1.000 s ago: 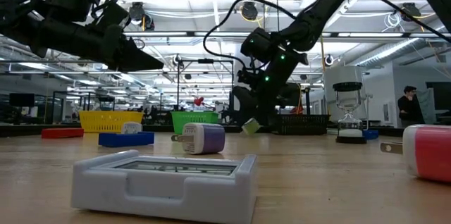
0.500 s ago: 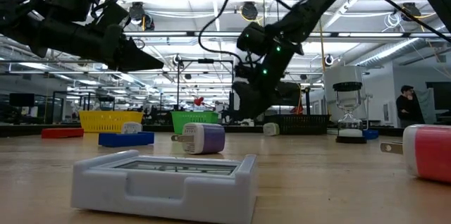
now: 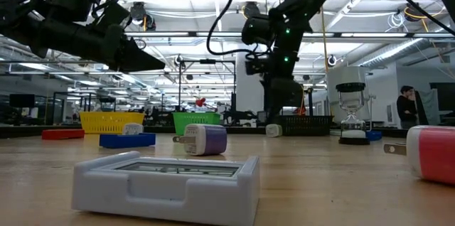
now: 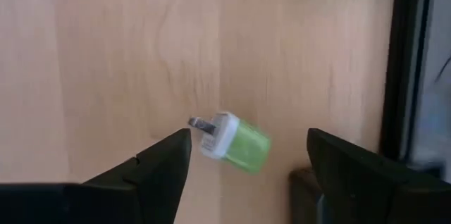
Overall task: Pick & Place Office items
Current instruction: Put the top green charger adapter into the black bin
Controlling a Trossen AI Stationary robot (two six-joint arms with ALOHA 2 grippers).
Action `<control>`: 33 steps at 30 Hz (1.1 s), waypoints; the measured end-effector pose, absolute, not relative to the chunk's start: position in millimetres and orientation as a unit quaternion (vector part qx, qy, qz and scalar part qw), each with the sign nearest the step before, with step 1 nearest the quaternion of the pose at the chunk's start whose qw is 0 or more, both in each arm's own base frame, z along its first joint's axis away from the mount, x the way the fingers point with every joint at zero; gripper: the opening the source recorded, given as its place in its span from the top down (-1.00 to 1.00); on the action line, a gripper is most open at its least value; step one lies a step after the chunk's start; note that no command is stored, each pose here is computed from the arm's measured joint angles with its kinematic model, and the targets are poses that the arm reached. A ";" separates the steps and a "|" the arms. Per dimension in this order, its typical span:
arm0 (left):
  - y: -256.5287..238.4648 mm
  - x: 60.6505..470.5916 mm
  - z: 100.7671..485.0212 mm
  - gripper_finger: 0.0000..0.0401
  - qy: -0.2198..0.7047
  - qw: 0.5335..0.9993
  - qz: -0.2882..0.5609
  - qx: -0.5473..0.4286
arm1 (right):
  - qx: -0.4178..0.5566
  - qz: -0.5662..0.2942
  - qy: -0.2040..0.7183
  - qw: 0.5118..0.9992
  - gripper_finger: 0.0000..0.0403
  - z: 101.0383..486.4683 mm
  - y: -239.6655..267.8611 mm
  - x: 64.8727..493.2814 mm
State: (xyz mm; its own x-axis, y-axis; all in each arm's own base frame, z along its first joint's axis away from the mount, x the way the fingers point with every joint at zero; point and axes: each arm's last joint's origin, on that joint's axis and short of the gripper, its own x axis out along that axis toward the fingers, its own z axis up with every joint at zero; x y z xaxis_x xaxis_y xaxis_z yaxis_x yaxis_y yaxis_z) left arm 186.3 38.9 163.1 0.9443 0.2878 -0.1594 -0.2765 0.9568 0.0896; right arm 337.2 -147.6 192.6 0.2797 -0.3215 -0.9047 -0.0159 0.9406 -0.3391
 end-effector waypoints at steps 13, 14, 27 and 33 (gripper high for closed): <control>38.9 186.3 163.1 0.84 0.086 0.985 0.143 0.033 | -0.295 0.002 0.625 0.723 -0.34 178.2 -142.4 343.0; 38.9 186.3 163.1 0.84 0.086 0.985 0.143 0.033 | -0.298 0.009 0.629 0.718 -0.34 173.5 -142.0 344.2; 38.9 186.3 163.1 0.84 0.086 0.986 0.143 0.033 | -0.331 0.020 0.671 0.664 -0.01 150.3 -143.9 346.0; 38.9 186.3 163.1 0.84 0.086 0.986 0.143 0.033 | -0.302 0.013 0.663 0.685 0.34 151.3 -143.0 346.5</control>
